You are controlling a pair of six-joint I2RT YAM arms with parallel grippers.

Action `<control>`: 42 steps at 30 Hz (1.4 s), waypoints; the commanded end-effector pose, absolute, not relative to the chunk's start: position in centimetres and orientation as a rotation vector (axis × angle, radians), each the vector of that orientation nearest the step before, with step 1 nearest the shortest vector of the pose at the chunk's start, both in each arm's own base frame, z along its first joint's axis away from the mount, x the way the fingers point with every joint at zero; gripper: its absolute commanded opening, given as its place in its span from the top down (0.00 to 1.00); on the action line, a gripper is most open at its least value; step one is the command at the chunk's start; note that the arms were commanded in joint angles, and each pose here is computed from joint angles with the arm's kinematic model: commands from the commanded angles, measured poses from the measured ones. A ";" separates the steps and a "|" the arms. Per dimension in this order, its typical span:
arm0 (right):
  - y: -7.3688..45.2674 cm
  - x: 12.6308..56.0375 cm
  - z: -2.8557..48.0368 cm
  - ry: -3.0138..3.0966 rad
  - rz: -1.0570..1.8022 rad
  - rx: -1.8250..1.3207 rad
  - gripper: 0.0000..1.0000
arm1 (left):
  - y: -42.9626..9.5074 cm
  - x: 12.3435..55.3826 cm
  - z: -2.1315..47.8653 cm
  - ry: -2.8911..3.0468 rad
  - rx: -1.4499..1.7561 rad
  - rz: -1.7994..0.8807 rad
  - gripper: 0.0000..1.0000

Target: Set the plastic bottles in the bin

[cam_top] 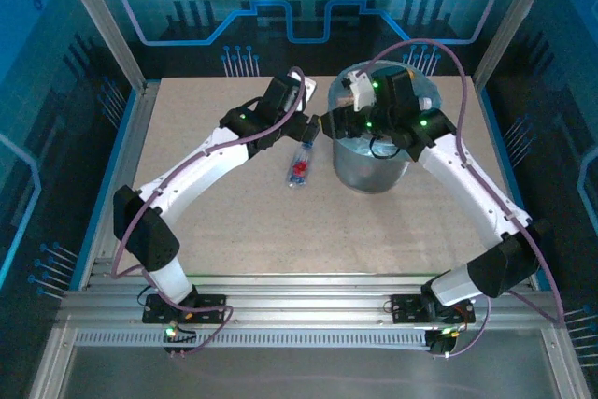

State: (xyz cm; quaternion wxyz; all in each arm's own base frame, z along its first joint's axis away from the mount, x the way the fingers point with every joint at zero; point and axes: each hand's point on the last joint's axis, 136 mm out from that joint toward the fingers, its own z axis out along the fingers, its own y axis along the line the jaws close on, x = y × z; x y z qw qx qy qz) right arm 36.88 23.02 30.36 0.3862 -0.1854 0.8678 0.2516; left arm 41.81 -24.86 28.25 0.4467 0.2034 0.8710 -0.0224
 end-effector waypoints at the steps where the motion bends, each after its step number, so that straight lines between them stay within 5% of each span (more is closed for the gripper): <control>1: 12.5 42.2 20.2 2.451 0.038 -0.123 0.34 | -27.3 35.3 41.6 1.846 0.553 -0.426 0.06; 10: 13.9 42.2 25.9 2.355 0.174 -0.130 0.34 | -25.9 34.7 42.6 1.805 0.541 -0.405 0.06; 22: 13.4 39.1 34.6 2.132 0.300 -0.186 0.27 | -17.0 35.6 41.0 1.843 0.260 -0.392 0.06; 29: 11.0 41.5 36.0 2.133 0.184 -0.118 0.29 | -17.0 34.5 40.9 1.830 0.264 -0.438 0.06; 34: 10.8 43.4 34.9 2.161 0.137 -0.114 0.35 | -16.6 34.1 40.1 1.848 0.253 -0.430 0.06; 42: 10.5 43.3 25.0 2.353 0.096 -0.109 0.44 | -16.3 33.8 39.2 1.864 0.250 -0.419 0.06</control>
